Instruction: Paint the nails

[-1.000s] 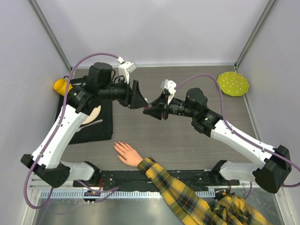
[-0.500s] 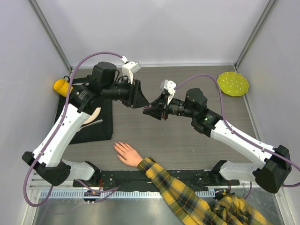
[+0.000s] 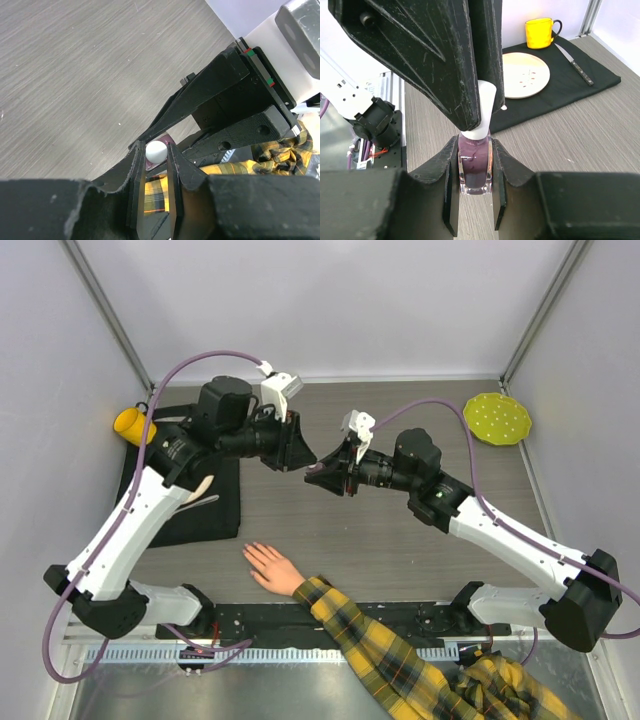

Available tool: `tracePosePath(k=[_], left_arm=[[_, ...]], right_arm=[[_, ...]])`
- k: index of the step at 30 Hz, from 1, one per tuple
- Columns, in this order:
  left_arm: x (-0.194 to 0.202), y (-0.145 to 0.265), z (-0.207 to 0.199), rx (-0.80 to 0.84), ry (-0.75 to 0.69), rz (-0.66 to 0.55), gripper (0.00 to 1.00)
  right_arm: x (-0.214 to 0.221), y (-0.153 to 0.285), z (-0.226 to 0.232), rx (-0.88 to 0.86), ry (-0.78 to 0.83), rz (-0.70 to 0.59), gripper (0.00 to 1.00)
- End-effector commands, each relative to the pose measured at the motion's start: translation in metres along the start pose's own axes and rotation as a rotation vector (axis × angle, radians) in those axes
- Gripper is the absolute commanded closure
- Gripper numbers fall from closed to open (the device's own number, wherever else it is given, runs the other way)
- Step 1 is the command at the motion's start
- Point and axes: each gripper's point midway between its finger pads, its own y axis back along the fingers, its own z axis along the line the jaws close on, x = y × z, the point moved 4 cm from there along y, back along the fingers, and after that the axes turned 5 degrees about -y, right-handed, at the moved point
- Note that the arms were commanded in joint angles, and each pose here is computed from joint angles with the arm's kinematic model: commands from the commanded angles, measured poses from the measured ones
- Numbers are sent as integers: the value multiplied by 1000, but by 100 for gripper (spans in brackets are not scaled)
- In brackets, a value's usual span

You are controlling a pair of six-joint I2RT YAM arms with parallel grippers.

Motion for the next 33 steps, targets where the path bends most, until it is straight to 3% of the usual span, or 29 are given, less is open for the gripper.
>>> tracePosePath(k=[1,10,33], left_arm=[[-17,21,-8,-8,-46,-119,99],[-22,22,-6,-59,49,-152,100],[-25,26,0,-110,28,-172,100]], right_arm=[[-20,0,2,6,35,-70,99],[-22,0,-3,51,24,-87,99],[-22,1,-2,49,19,-90,99]])
